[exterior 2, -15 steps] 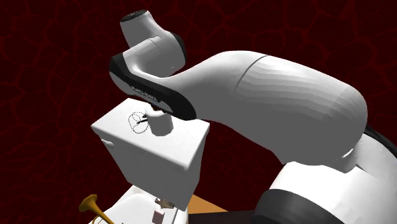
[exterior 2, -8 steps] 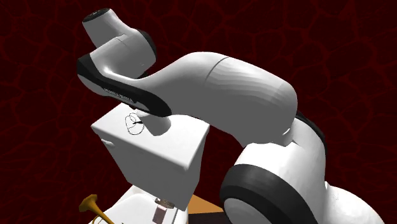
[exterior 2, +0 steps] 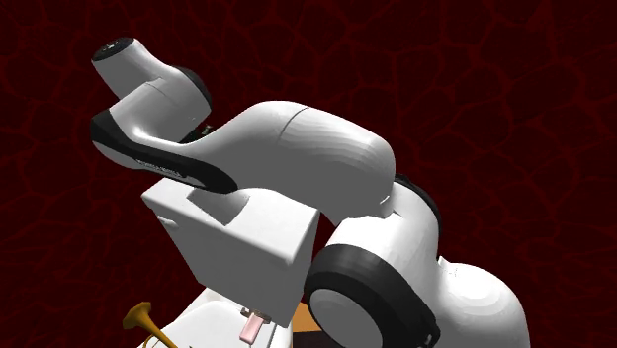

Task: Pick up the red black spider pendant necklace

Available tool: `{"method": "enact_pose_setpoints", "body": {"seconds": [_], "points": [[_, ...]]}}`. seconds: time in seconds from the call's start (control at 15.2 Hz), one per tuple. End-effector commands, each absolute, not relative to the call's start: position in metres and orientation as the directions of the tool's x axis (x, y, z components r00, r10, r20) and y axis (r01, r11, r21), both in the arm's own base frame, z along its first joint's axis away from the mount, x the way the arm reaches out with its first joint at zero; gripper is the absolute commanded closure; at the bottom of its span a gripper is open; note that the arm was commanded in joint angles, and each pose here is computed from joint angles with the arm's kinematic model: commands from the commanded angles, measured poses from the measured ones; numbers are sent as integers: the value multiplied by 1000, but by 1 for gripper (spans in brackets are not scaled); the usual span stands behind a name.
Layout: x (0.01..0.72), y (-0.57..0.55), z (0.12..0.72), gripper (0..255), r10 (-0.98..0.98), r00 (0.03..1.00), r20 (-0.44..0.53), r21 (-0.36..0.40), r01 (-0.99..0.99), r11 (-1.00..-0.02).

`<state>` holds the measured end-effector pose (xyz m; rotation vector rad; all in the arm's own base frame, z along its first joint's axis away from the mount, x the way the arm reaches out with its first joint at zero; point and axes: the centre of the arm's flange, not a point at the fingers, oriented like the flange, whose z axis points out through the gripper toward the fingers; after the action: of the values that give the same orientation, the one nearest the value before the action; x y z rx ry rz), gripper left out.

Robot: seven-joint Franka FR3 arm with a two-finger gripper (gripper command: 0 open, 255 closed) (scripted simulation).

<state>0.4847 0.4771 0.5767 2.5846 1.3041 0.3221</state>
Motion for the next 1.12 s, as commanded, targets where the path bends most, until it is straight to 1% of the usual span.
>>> {"method": "enact_pose_setpoints", "body": {"seconds": [0.0, 0.26, 0.33, 0.86, 1.06], "points": [[485, 470, 550, 0, 802, 597, 21, 297, 762, -576], [485, 470, 537, 0, 802, 597, 21, 297, 762, -576], [486, 469, 535, 255, 802, 597, 21, 297, 762, -575], [487, 467, 535, 255, 802, 597, 21, 297, 762, -575], [485, 470, 547, 255, 802, 597, 21, 297, 762, -576]]}}
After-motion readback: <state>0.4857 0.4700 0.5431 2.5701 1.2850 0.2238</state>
